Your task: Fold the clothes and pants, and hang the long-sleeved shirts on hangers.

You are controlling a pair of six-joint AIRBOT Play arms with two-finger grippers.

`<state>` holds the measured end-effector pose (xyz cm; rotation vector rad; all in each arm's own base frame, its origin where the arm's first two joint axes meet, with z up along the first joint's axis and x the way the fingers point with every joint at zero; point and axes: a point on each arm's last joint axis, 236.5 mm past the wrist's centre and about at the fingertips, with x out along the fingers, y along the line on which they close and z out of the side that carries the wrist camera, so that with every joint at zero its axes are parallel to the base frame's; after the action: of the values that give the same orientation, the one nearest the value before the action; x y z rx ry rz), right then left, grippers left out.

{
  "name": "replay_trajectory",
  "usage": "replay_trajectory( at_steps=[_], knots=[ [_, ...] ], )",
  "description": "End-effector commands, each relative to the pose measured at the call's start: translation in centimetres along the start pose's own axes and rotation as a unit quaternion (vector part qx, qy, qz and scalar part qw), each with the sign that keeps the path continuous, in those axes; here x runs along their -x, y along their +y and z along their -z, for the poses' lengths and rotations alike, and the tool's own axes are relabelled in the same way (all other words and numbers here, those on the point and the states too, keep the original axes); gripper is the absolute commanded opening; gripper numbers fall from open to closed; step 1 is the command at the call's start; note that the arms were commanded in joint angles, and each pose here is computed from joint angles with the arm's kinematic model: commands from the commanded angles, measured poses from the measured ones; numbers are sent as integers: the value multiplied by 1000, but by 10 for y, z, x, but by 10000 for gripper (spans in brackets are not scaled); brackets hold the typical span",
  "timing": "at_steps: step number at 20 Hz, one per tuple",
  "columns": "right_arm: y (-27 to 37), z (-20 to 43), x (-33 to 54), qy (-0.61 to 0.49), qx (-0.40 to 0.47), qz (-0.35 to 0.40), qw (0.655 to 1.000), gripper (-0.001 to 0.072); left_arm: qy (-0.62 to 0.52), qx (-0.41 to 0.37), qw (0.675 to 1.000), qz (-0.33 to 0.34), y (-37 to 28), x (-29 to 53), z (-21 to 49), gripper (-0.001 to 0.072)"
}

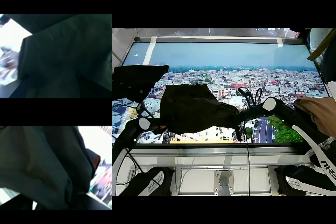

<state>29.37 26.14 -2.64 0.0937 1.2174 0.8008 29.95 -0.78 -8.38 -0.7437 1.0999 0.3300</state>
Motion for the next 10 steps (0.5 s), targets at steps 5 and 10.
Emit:
replay_trajectory(
  at_steps=[5, 10],
  knots=[
    [-9, -18, -4, -38, -3, 18, 999, 420, -32, 37, 998, 24, -9, -21, -19, 8],
    [-13, -40, 12, -59, 29, 39, 997, 19, -77, -63, 993, 60, -45, 17, -51, 8]
  ],
)
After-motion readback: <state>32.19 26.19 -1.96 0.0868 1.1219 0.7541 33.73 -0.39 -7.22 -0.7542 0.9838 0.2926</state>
